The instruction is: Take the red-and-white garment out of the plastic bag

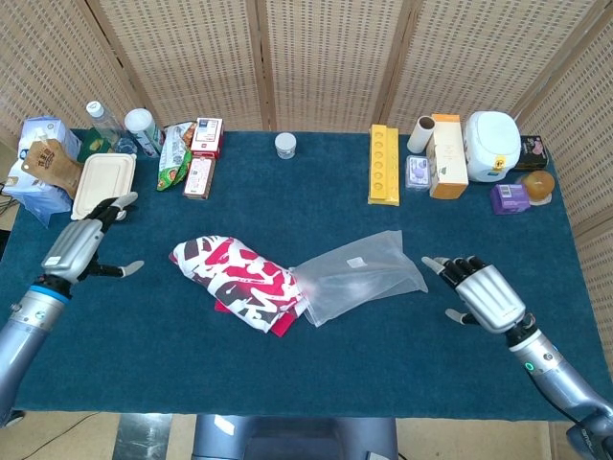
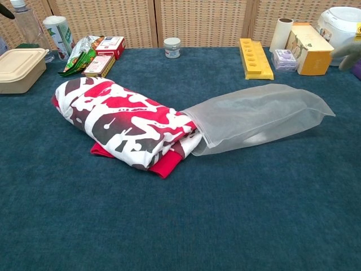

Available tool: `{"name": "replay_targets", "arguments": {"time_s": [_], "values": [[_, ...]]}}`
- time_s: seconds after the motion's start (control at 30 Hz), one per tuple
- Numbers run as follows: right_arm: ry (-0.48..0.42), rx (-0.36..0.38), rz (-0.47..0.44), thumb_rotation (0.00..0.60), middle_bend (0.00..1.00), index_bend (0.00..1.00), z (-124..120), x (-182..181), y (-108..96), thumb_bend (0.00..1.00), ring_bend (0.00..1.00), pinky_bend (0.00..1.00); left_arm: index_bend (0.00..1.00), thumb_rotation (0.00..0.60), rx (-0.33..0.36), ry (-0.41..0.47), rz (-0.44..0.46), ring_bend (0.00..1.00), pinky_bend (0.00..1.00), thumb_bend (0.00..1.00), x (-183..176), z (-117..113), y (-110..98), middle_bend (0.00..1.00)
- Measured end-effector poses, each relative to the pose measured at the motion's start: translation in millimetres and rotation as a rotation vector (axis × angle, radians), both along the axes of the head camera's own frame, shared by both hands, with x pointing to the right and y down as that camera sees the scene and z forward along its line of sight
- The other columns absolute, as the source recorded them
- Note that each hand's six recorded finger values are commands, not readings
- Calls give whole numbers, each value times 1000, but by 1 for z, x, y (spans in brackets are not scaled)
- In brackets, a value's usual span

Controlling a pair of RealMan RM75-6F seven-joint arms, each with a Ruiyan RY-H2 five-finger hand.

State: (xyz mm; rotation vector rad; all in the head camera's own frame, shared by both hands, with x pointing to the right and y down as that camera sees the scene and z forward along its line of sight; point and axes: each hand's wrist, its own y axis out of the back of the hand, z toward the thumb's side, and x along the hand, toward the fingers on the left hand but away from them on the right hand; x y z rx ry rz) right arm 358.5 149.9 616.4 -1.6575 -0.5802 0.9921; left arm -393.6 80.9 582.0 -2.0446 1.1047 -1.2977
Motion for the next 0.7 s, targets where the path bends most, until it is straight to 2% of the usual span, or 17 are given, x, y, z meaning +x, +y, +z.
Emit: {"name": "replay_targets", "arguments": {"time_s": [0.07, 0.37, 0.5, 0.7], "values": [[-14, -1, 37, 541, 267, 118, -3, 6, -1, 37, 380, 418, 11, 569, 9, -16, -19, 65, 205, 195, -8, -2, 8, 182], [-50, -24, 306, 546, 280, 139, -19, 47, -3, 97, 386, 432, 97, 566, 87, -110, -134, 65, 220, 205, -44, -14, 52, 182], [-39, -32, 437, 546, 298, 179, -26, 71, 4, 112, 388, 432, 121, 569, 115, -152, -163, 65, 222, 205, -54, -19, 76, 182], [-1, -35, 556, 545, 312, 230, -34, 96, 20, 116, 390, 432, 140, 569, 117, -202, -174, 65, 223, 205, -59, -22, 109, 182]]}}
